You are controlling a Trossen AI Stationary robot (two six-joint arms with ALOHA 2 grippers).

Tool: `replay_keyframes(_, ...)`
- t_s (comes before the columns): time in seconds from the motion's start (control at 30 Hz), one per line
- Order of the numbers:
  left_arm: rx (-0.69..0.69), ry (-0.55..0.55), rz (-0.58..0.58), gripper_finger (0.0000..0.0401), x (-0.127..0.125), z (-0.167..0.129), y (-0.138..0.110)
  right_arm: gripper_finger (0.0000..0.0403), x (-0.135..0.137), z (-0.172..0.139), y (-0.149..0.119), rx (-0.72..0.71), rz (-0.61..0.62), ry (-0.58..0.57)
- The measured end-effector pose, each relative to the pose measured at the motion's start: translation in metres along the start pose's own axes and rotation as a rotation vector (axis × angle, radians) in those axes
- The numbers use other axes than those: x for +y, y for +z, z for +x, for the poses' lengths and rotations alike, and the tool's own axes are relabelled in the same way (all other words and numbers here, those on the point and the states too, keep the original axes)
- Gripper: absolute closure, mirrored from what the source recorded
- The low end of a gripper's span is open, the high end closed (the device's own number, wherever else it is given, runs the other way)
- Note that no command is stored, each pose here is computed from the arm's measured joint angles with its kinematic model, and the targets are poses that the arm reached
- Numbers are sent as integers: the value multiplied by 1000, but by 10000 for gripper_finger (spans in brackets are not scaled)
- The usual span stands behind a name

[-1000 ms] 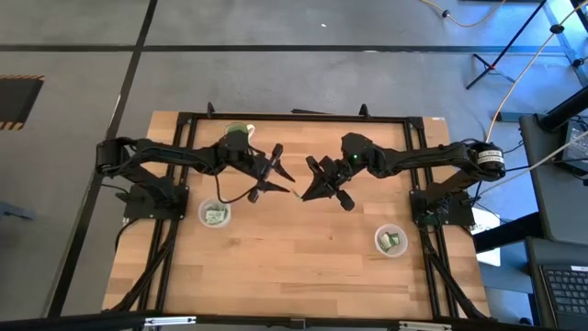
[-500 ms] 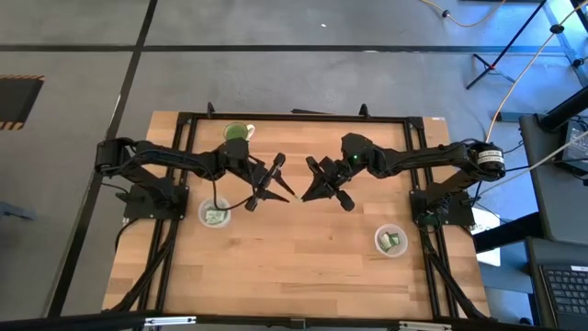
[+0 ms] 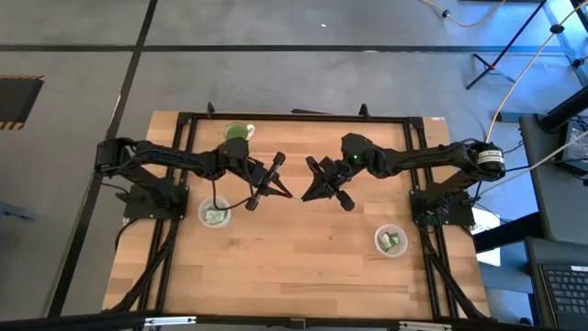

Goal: Pick and place items into bin
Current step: Put the stevia packet into the left transparent bin

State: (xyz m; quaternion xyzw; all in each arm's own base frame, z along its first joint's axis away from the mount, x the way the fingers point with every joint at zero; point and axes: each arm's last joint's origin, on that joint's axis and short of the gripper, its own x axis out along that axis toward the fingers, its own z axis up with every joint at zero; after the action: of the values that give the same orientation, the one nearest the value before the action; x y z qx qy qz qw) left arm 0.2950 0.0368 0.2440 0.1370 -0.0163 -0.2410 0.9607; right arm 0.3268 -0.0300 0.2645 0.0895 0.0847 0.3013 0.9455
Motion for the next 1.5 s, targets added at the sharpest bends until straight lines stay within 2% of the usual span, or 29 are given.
replay_keyframes(0.13, 0, 1, -1, 398, 0, 0, 0, 396, 0, 0, 0, 0, -20, 0)
replay_keyframes(0.23, 1, 1, -13, 399, 0, 0, 0, 376, 0, 0, 0, -1, -22, -1)
replay_keyframes(0.33, 5, 2, -30, 398, 1, -1, -1, 342, 0, 0, 0, -1, -17, -1)
replay_keyframes(0.5, 55, 12, -70, 399, 3, -9, 0, 274, -8, -7, -1, 12, 104, -30)
replay_keyframes(0.6, 103, 19, -108, 399, 2, -19, 4, 248, -14, -13, -4, 36, 141, -54)
replay_keyframes(0.77, 263, 132, -147, 399, -7, -41, 16, 232, -25, -26, -13, 99, 192, -110)
replay_keyframes(0.97, 523, 307, -154, 399, -41, -72, 36, 231, -39, -42, -16, 117, 228, -182)
replay_keyframes(1.07, 573, 360, -259, 399, -59, -87, 46, 231, -44, -48, -16, 107, 232, -208)
replay_keyframes(1.27, 623, 353, -539, 399, -87, -105, 52, 231, -52, -60, -15, 93, 240, -249)
replay_keyframes(1.5, 868, 397, -896, 399, -109, -114, 43, 231, -59, -69, -15, 85, 224, -280)
